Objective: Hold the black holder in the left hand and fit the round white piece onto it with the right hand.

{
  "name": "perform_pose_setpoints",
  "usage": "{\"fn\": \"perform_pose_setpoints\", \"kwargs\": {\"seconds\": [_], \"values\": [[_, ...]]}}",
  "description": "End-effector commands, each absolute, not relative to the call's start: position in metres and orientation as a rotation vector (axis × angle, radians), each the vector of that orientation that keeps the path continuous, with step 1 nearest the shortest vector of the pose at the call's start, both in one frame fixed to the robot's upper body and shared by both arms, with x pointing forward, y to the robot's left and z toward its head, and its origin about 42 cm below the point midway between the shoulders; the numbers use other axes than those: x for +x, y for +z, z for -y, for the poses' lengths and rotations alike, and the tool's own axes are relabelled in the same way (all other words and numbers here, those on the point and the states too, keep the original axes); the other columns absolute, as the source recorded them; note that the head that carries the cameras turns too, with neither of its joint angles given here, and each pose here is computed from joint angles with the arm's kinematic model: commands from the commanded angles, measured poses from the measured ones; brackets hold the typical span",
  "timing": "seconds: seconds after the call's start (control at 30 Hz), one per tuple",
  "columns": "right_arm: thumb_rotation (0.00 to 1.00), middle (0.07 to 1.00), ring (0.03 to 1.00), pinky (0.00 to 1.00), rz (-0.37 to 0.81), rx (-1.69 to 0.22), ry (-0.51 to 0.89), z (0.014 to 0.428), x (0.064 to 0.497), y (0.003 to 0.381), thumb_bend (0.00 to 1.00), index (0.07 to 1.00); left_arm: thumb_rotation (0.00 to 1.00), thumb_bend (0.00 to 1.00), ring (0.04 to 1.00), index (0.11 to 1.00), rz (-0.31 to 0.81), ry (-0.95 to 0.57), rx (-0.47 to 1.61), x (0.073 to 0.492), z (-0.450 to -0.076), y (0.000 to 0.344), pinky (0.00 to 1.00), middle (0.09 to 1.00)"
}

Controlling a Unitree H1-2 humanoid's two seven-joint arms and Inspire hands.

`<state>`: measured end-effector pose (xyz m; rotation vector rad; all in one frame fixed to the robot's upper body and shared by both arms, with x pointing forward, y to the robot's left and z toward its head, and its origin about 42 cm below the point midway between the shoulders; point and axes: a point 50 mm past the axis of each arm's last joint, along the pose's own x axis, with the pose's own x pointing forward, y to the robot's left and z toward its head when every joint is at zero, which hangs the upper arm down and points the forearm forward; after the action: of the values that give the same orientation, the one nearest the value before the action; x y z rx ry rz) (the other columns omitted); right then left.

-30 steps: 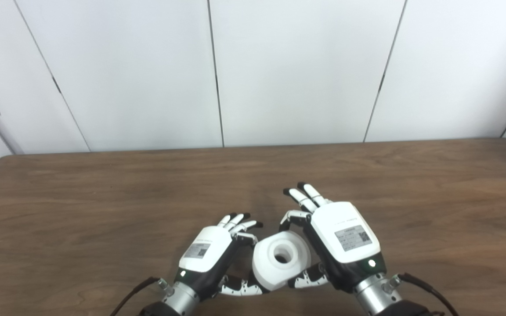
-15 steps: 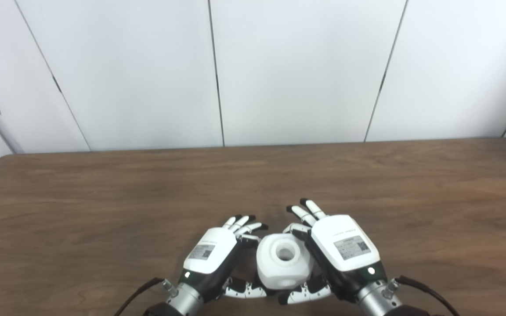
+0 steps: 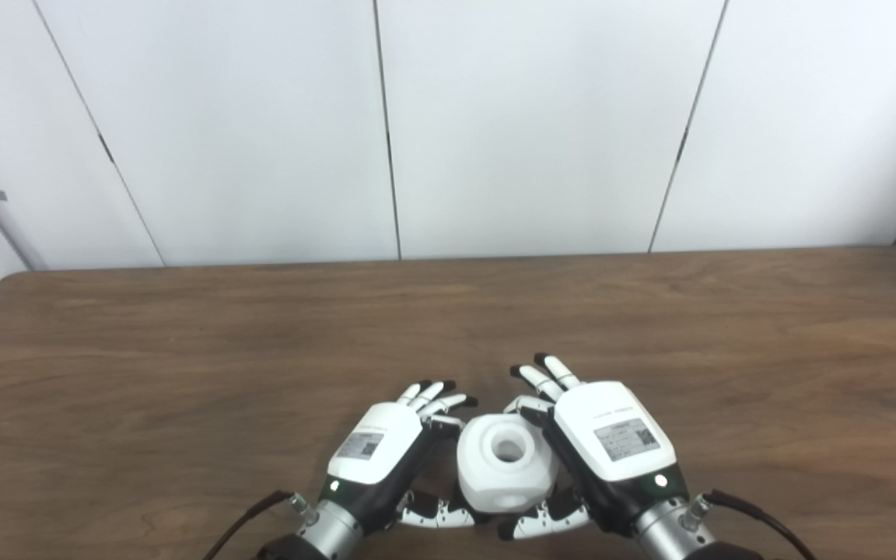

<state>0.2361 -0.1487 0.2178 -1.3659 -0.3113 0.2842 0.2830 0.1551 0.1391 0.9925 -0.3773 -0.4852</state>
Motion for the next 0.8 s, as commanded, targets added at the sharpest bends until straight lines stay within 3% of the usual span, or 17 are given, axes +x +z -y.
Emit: {"fn": "perform_pose_setpoints", "kwargs": {"seconds": [0.0,0.2,0.37,0.77], "values": [[0.47,0.917,0.959,0.71,0.337,-1.351,0.303,0.146,0.236,0.220,0.92,0.713,0.05,0.52,0.964,0.480,0.447,-0.471,0.979,0.288,-0.149,0.148,1.00,0.877],[0.57,0.948,0.971,0.70,0.341,-1.327,0.316,0.147,0.237,0.220,1.00,0.879,0.05,0.51,0.966,0.480,0.445,-0.473,0.976,0.289,-0.151,0.147,1.00,0.877],[0.62,0.994,0.998,0.74,0.343,-1.290,0.327,0.151,0.241,0.225,1.00,0.984,0.05,0.51,0.965,0.480,0.445,-0.472,0.977,0.290,-0.151,0.146,1.00,0.876],[0.64,1.000,1.000,0.74,0.395,-1.239,0.338,0.163,0.247,0.259,1.00,1.000,0.05,0.51,0.964,0.480,0.447,-0.477,0.977,0.291,-0.150,0.144,1.00,0.877]]}}
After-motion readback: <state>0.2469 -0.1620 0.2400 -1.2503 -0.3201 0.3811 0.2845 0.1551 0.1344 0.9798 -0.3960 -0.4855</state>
